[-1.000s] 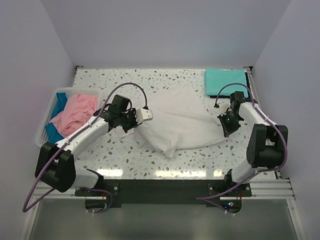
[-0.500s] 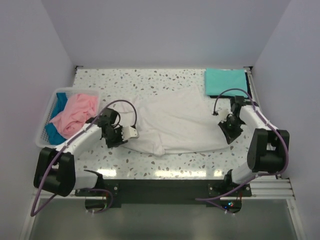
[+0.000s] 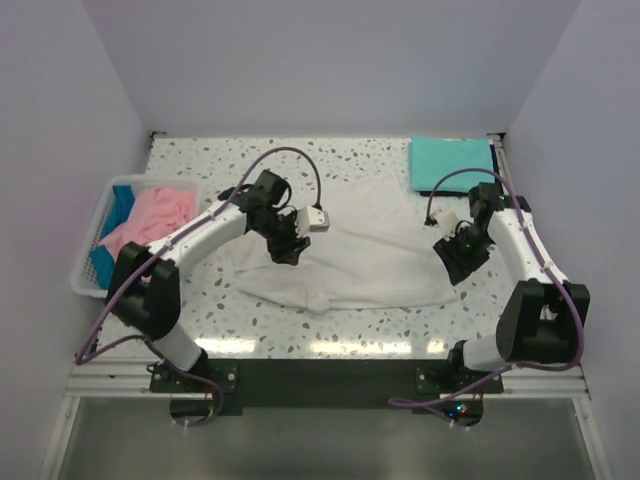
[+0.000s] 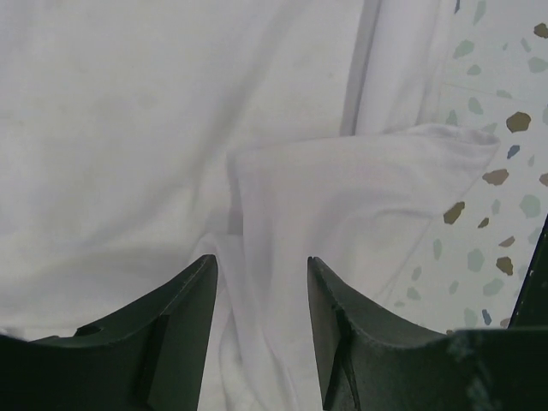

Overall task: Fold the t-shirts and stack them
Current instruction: Flatten the tshirt out

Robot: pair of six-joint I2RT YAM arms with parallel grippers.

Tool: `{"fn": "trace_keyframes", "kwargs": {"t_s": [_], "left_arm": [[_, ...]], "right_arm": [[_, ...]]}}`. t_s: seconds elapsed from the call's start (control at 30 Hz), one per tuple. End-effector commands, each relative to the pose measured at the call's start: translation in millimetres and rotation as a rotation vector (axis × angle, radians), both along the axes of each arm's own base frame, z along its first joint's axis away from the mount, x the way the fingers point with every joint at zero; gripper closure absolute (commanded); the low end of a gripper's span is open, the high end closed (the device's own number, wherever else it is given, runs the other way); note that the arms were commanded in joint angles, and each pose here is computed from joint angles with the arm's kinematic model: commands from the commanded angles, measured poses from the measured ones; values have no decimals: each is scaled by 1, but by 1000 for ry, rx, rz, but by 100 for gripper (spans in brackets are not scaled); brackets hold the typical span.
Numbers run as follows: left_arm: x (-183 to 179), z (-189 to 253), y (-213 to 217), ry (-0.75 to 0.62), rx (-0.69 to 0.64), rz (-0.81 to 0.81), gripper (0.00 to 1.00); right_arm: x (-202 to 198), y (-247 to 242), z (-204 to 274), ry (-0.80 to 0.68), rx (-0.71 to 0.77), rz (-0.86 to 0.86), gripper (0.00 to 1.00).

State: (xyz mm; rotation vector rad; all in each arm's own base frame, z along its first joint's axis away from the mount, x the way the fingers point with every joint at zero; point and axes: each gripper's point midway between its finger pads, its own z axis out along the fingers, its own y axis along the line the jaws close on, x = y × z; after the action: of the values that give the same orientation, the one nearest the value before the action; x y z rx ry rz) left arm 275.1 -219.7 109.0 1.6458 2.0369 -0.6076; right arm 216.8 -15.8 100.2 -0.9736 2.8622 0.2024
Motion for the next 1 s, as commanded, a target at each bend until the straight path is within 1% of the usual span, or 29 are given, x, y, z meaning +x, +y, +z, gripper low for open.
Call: {"fn": "trace_keyframes", "kwargs": {"t_s": [0.0, 0.13, 0.33, 0.5, 0.6, 0.67, 0.73, 0.77, 0.83, 0.87, 0.93, 0.97], "left_arm": [[11, -13, -19, 105, -13, 69, 49], [26, -25, -32, 126, -7, 69, 49], [21, -46, -41, 189, 2, 39, 51], [16, -49, -51, 213, -19, 14, 51], [14, -57, -53, 234, -5, 19, 51], [14, -60, -55, 242, -4, 26, 52], [15, -62, -57, 245, -6, 33, 57], [15, -62, -57, 249, -9, 35, 62], [15, -62, -58, 253, -10, 35, 68], [15, -61, -59, 258, -17, 34, 76], [14, -53, -62, 263, -40, 27, 84], [14, -48, -64, 262, -52, 24, 93]], "right_arm": [[-9, 1, 5, 29, 24, 75, 57], [-14, -3, 2, 32, 3, 111, 60], [-15, -6, -1, 39, -13, 120, 61], [-14, -8, -2, 49, -22, 123, 61], [-12, -10, -3, 41, -33, 132, 60], [-10, -11, -3, 29, -38, 146, 58], [-10, -11, -2, 24, -38, 159, 56], [-9, -11, -2, 16, -38, 171, 55], [-8, -11, -1, 9, -36, 181, 54], [-7, -11, 0, 3, -37, 187, 53], [-5, -11, 0, -5, -34, 195, 53], [-4, -11, 1, -12, -34, 201, 53]]}}
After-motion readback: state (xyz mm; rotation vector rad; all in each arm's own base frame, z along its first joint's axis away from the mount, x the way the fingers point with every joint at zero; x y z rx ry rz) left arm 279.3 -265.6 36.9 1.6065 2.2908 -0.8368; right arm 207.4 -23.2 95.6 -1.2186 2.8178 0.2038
